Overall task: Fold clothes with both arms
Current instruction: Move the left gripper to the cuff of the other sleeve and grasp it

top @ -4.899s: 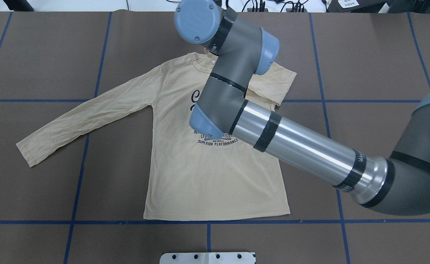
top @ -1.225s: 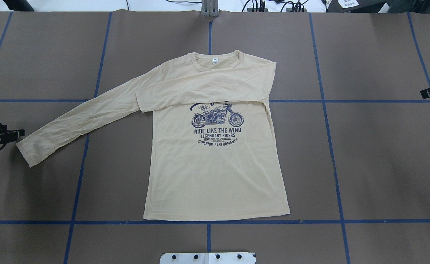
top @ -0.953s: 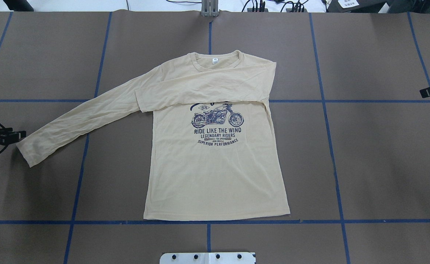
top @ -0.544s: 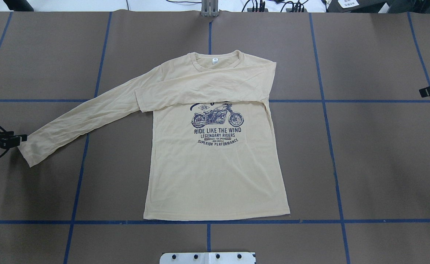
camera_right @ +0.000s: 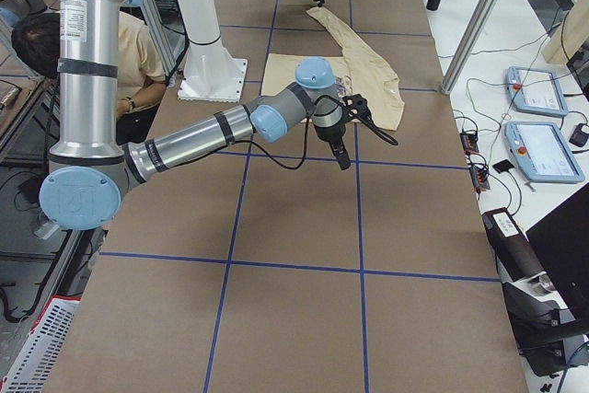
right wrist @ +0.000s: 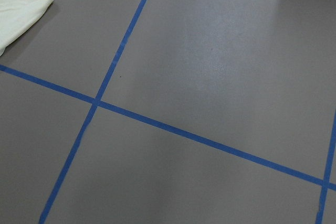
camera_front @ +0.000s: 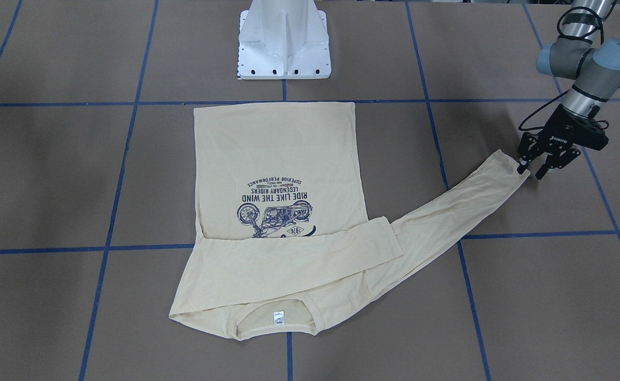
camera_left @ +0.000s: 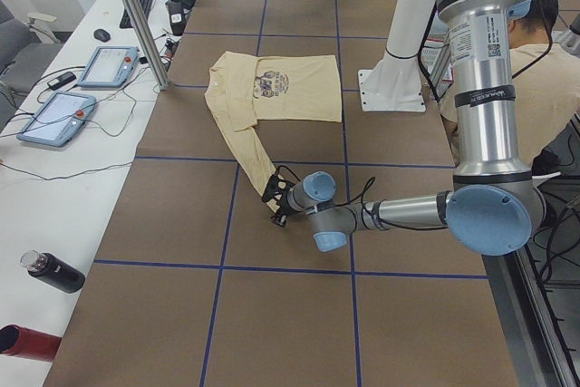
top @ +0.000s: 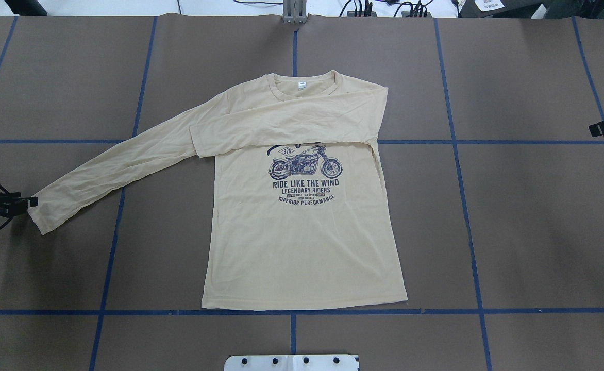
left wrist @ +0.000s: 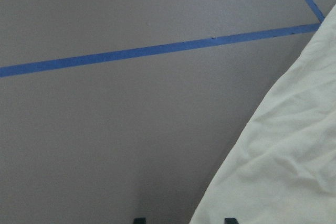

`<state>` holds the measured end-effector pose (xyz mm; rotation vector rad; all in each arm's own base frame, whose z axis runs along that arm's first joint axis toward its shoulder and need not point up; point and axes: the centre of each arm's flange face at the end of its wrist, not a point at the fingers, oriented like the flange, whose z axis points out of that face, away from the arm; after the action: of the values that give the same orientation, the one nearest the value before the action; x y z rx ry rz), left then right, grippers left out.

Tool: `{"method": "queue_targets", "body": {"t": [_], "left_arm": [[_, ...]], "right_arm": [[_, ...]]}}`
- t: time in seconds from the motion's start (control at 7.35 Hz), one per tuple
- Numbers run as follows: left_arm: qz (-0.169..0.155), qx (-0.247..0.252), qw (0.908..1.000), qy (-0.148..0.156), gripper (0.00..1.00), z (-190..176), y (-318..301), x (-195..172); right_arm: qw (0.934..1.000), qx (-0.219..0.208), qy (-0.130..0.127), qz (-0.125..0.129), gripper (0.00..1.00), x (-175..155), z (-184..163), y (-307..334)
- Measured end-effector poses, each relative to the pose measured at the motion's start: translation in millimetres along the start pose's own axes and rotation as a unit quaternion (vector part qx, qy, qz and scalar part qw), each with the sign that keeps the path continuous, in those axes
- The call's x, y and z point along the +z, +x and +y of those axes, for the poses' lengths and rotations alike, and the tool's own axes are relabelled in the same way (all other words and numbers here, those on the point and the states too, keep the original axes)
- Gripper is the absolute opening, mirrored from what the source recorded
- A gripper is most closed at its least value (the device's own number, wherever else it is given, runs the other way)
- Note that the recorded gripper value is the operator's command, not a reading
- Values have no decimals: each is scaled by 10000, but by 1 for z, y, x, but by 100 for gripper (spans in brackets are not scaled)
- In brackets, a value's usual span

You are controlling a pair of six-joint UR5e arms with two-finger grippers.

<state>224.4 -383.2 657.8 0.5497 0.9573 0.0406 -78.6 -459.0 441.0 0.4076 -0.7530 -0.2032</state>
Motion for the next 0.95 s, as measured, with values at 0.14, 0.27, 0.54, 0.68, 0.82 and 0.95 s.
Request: {"method": "queue_targets", "body": {"t": [0.14,0.27,0.54,0.68,0.82,0.95], "left_arm": [[27,23,10000,-28,52,2,3,2],[43,37,10000,-44,52,4,5,2],[49,55,10000,-60,49,6,5,3],[47,59,9999,-66,44,6,5,3],[48,61,9999,-70,33,7,5,3],[46,61,9999,-77,8,8,4,2]], "right_arm": [[10000,4,-3,6,99,0,0,0],[10000,6,-3,14,99,1,0,1],[10000,8,-3,22,99,1,0,1],[10000,12,-8,25,99,2,0,2],[10000,16,-13,27,99,2,0,2],[10000,17,-15,28,99,3,0,2]]}}
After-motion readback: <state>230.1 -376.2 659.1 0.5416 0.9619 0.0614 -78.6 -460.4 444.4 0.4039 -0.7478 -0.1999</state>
